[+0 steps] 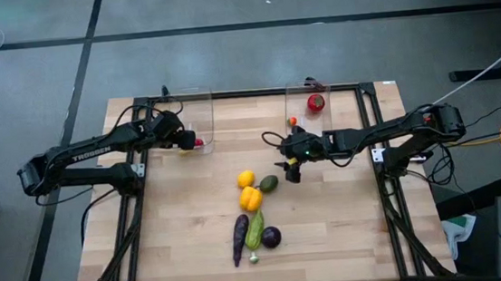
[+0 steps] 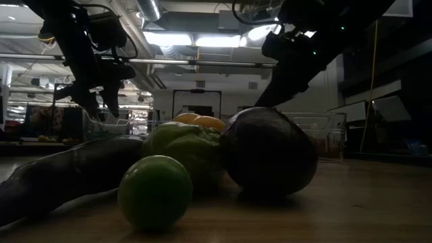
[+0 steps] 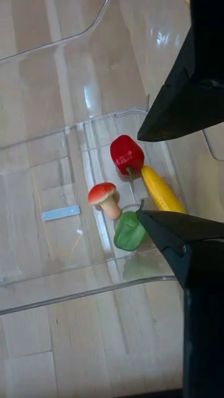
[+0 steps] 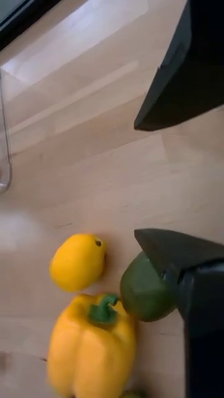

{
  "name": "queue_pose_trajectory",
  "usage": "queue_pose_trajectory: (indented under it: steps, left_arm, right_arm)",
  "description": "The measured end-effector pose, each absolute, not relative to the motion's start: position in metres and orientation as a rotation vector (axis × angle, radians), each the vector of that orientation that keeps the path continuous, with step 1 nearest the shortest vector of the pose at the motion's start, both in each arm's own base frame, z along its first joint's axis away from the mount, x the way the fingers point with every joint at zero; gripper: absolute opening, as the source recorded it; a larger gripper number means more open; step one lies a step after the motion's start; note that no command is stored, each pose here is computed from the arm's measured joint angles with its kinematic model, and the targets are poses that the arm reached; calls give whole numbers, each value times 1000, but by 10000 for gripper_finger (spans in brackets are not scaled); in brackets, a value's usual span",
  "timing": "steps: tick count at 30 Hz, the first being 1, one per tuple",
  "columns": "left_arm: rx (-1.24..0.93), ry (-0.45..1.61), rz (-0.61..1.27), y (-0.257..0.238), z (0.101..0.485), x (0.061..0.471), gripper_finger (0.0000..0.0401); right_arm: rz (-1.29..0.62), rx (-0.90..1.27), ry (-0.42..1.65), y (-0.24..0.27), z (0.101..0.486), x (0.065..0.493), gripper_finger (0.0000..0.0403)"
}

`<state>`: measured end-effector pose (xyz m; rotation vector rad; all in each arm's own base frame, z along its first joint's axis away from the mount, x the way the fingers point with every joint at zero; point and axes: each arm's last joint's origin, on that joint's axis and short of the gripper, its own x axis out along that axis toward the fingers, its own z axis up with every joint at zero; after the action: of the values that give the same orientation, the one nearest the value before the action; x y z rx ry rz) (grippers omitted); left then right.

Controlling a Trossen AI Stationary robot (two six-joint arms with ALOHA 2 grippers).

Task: Sort produce into baskets
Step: Put the green lime into the right transparent bin

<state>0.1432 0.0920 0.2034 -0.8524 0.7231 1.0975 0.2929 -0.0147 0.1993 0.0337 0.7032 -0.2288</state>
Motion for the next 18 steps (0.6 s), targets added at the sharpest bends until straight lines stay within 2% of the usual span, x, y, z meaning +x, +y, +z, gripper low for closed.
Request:
queue_pose_trajectory:
  steps: [5, 11, 18]
  left_arm:
    - [-853, 723, 1098, 92, 203, 143, 186]
    - [-853, 723, 1098, 92, 203, 143, 188]
    - [-853, 723, 1098, 92, 203, 143, 186]
  right_arm:
    - [-235, 52, 701, -15, 199, 293, 323]
    - [-219, 36, 700, -14, 200, 293, 356]
    - [71, -64, 699, -8, 200, 294, 363]
